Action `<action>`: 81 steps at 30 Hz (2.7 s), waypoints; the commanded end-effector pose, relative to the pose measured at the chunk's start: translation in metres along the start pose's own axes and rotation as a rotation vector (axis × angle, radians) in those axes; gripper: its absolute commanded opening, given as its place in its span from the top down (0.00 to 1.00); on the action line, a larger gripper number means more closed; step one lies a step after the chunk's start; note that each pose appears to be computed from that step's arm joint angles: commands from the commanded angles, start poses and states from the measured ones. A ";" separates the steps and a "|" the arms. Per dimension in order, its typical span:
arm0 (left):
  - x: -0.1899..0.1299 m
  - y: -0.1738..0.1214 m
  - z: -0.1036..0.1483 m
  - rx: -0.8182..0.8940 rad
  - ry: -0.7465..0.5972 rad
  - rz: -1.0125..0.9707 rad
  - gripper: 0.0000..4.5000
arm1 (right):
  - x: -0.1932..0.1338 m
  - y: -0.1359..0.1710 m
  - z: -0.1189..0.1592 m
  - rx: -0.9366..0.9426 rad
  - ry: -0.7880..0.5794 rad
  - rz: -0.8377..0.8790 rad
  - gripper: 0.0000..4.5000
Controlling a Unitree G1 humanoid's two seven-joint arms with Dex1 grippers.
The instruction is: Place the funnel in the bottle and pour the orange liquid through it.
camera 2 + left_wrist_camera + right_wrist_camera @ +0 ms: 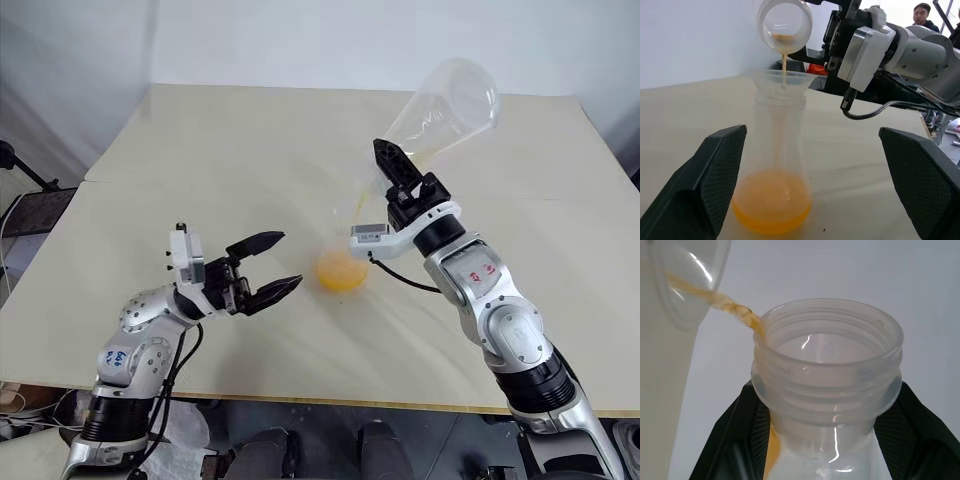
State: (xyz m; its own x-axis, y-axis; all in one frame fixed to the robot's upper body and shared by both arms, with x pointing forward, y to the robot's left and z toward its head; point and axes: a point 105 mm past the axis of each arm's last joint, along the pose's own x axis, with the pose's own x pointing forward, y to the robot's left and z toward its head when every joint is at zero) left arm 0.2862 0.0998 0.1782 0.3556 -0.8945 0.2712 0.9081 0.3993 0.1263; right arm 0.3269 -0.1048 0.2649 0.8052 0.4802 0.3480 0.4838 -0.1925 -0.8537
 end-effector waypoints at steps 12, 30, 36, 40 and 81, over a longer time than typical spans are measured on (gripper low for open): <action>0.001 -0.002 0.009 0.039 -0.019 -0.009 0.00 | -0.003 -0.018 -0.002 -0.007 0.015 -0.073 0.46; -0.001 0.002 0.010 0.030 0.007 -0.030 0.00 | -0.016 -0.043 -0.014 0.919 0.138 -0.067 0.46; 0.000 0.005 0.010 0.029 0.013 -0.043 0.00 | -0.047 -0.030 -0.052 1.333 0.276 -0.076 0.46; 0.002 0.004 0.009 0.026 0.014 -0.054 0.00 | -0.074 -0.005 -0.105 1.562 0.487 -0.212 0.46; -0.007 0.011 0.005 0.007 0.061 -0.060 0.00 | -0.160 -0.020 -0.160 1.549 0.380 -0.362 0.01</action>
State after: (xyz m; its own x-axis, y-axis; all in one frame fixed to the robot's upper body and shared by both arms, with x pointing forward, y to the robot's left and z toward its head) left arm 0.2924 0.1060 0.1776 0.3149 -0.9295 0.1919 0.9313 0.3416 0.1262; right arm 0.2607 -0.3200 0.2564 0.9304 -0.0041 0.3664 0.0463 0.9933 -0.1063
